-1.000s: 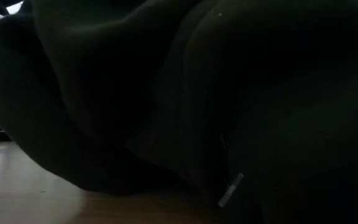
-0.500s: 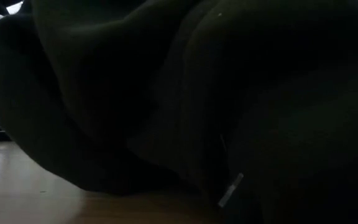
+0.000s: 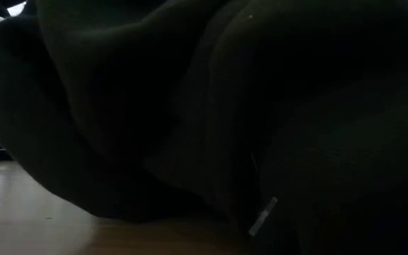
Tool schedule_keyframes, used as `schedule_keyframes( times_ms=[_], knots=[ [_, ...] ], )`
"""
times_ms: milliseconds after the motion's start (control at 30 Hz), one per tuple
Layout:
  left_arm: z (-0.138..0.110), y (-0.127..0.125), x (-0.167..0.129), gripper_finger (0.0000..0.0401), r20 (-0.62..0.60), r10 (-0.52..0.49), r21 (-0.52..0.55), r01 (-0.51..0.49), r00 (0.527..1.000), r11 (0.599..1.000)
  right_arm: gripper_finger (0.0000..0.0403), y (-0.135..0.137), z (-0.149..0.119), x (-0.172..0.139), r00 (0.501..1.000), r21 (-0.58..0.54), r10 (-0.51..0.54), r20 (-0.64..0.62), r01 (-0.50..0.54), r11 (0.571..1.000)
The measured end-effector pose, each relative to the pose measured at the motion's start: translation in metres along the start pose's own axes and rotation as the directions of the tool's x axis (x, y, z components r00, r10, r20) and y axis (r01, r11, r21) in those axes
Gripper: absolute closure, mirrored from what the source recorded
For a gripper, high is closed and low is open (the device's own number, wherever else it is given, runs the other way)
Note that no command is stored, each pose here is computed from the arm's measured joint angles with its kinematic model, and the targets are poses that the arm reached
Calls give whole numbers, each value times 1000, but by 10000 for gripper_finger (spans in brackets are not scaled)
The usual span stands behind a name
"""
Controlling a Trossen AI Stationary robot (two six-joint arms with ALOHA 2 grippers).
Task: Sort clothes
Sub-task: Put the gray sweater into the white bin
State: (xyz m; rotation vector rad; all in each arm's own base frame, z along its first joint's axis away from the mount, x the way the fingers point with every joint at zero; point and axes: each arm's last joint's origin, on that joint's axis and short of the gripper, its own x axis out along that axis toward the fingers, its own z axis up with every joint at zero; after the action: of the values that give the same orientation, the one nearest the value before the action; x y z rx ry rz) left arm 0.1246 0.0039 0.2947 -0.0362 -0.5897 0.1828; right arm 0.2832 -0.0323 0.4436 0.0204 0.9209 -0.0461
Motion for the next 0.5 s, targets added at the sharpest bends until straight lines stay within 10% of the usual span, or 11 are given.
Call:
schedule_keyframes(
  times_ms=[500],
  knots=[
    [0, 0, 0, 231, 0, 0, -4, 0, 1000, 1000, 162, 132, -50, 81, 958, -257, 202, -202, -251, 933]
  ],
)
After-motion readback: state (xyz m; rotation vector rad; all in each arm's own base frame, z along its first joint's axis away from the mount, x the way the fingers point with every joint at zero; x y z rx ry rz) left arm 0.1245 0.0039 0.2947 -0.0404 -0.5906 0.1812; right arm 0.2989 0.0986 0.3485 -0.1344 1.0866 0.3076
